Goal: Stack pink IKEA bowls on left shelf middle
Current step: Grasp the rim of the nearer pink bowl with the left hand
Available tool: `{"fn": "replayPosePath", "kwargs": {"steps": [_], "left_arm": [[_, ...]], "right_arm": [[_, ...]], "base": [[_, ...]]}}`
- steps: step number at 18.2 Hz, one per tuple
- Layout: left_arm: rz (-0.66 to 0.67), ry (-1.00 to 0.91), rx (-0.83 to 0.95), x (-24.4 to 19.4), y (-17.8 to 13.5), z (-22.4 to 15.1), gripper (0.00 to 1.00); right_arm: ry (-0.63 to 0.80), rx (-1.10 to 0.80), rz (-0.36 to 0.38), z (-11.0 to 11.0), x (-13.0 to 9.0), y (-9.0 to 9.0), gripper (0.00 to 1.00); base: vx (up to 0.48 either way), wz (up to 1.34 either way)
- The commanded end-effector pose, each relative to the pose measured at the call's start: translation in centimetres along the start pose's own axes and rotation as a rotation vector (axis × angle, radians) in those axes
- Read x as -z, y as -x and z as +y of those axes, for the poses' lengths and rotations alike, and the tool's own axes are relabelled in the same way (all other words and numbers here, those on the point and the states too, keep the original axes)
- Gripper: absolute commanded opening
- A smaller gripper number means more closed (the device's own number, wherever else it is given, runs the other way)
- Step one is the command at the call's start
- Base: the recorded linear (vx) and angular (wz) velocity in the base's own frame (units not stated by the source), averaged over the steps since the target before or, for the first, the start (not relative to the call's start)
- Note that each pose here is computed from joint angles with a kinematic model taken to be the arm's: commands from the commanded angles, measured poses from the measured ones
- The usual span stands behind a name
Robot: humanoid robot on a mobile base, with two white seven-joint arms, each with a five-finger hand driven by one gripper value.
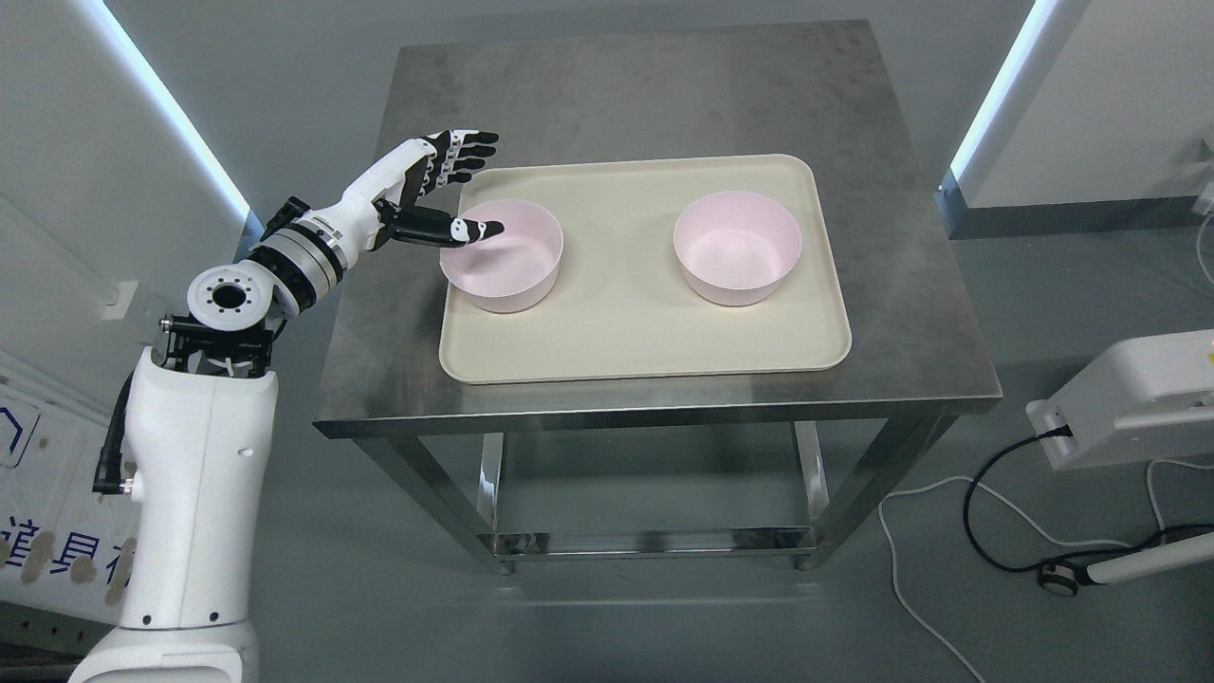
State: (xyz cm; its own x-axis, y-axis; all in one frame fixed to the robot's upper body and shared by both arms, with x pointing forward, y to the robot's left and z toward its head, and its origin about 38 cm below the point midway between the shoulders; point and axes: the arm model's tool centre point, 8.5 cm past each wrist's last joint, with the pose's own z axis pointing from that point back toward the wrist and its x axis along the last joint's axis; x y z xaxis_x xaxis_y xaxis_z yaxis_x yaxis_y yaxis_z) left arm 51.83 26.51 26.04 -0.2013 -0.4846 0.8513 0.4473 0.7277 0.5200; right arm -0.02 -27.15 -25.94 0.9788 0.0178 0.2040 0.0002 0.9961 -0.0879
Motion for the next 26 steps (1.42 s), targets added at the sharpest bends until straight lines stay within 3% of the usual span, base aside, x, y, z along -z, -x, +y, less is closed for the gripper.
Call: {"fn": "replayPosePath", "kwargs": {"steps": [1,5,9,16,22,26], "left_arm": [[0.031,0.070,0.006,2.0,0.6,-3.3,0.69],[0.065,0.082,0.094,2.9,0.4,-4.3,0.63],[0.054,0.070,0.183,3.3,-0.5,-4.0,0.50],[0.060,0.076,0.401,3.6,-0.5,-4.2,0.44],[0.016,0.088,0.458,3.6,-0.8,-4.4,0.19],[-0.003,0.093,0.469,3.6,-0.8,-4.5,0.07]], "right_arm": [[0.018,0.002,-0.018,-1.1,0.1,-0.6,1.00],[0.018,0.002,-0.018,-1.1,0.1,-0.6,1.00],[0.018,0.002,-0.018,-1.1,0.1,-0.6,1.00],[0.018,0.002,-0.018,-1.1,0.1,-0.6,1.00],[0.018,0.002,-0.018,-1.1,0.1,-0.6,1.00],[0.018,0.002,-0.018,-1.1,0.1,-0.6,1.00]], "base": [[0.000,0.00],[0.000,0.00],[0.000,0.00],[0.000,0.00],[0.000,0.00],[0.000,0.00]]}}
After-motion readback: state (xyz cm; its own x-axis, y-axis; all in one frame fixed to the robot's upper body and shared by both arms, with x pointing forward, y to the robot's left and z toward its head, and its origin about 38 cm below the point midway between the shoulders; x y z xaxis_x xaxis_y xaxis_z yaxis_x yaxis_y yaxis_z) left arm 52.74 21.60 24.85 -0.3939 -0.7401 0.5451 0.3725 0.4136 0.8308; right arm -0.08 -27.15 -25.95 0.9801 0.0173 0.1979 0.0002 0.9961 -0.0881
